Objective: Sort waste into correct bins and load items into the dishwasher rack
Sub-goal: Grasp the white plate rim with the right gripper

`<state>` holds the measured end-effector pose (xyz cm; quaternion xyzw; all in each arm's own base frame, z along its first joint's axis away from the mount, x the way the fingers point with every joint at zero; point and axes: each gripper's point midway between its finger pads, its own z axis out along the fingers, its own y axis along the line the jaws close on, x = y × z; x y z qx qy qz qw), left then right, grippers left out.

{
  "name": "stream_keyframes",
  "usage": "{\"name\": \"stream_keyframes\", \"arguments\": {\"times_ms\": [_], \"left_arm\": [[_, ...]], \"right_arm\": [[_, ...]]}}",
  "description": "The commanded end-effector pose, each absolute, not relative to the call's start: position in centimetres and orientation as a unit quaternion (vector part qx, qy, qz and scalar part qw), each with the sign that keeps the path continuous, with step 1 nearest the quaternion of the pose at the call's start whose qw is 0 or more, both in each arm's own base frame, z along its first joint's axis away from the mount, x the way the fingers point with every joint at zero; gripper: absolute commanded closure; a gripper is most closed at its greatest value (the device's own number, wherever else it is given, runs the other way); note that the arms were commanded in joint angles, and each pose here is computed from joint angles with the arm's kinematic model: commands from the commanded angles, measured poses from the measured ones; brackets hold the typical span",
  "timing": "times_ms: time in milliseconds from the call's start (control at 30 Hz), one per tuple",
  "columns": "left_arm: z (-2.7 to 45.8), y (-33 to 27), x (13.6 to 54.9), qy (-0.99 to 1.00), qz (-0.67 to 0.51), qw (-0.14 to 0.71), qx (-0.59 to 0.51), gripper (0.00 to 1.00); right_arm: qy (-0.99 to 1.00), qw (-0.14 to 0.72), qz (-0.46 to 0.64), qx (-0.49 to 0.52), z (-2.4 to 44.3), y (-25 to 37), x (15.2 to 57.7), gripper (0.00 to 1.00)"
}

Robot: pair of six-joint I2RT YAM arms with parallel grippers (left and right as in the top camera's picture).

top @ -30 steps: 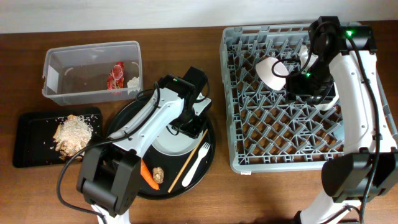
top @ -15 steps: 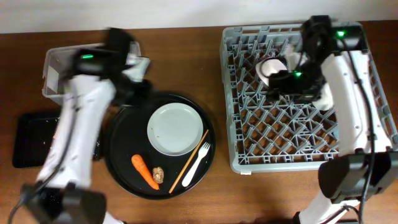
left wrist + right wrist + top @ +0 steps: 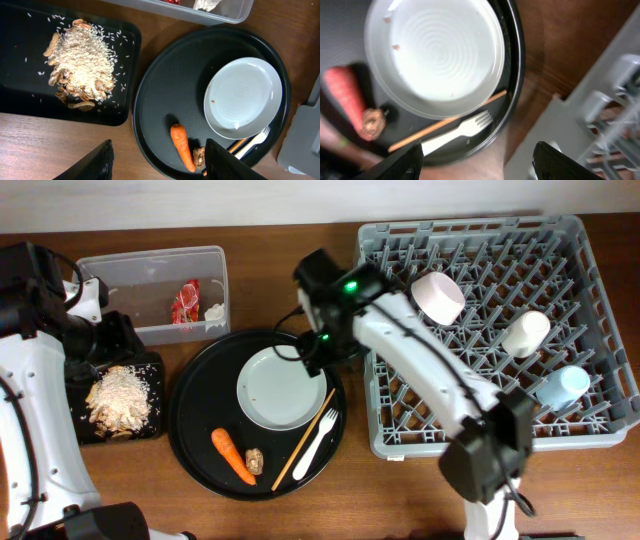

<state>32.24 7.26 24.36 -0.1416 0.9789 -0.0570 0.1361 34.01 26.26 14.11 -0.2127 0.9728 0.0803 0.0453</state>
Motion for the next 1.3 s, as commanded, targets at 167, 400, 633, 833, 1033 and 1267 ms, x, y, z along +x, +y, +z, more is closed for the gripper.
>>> {"name": "stream_keyframes", "arguments": {"times_ms": [167,400,633,833,1033,1267], "left_arm": [[24.5,7.1,32.4,0.977,-0.067,0.14,-0.146,0.43],[24.5,7.1,32.4,0.977,-0.067,0.14,-0.146,0.43],[24.5,7.1,32.4,0.977,-0.067,0.14,-0.146,0.43],[24.5,7.0,32.4,0.977,-0.067,0.14,-0.146,0.43],[24.5,7.0,32.4,0.977,-0.068,0.14,-0.146,0.43],[24.5,7.0,32.3,0.977,-0.068,0.138,-0.147,0.43]], "right_arm": [[0.988,-0.013,0.009,-0.151,5.6,26.3,34.9,0.27],[0.989,-0.05,0.013,-0.14,2.8,26.6,34.1,0.33],[0.989,-0.063,0.037,-0.127,0.9,27.3,33.4,0.4],[0.989,-0.058,0.052,-0.127,0.0,27.8,33.4,0.62],[0.989,-0.054,0.054,-0.127,0.2,27.8,33.6,0.96],[0.99,0.01,0.072,-0.124,5.3,28.5,36.5,0.96]]}}
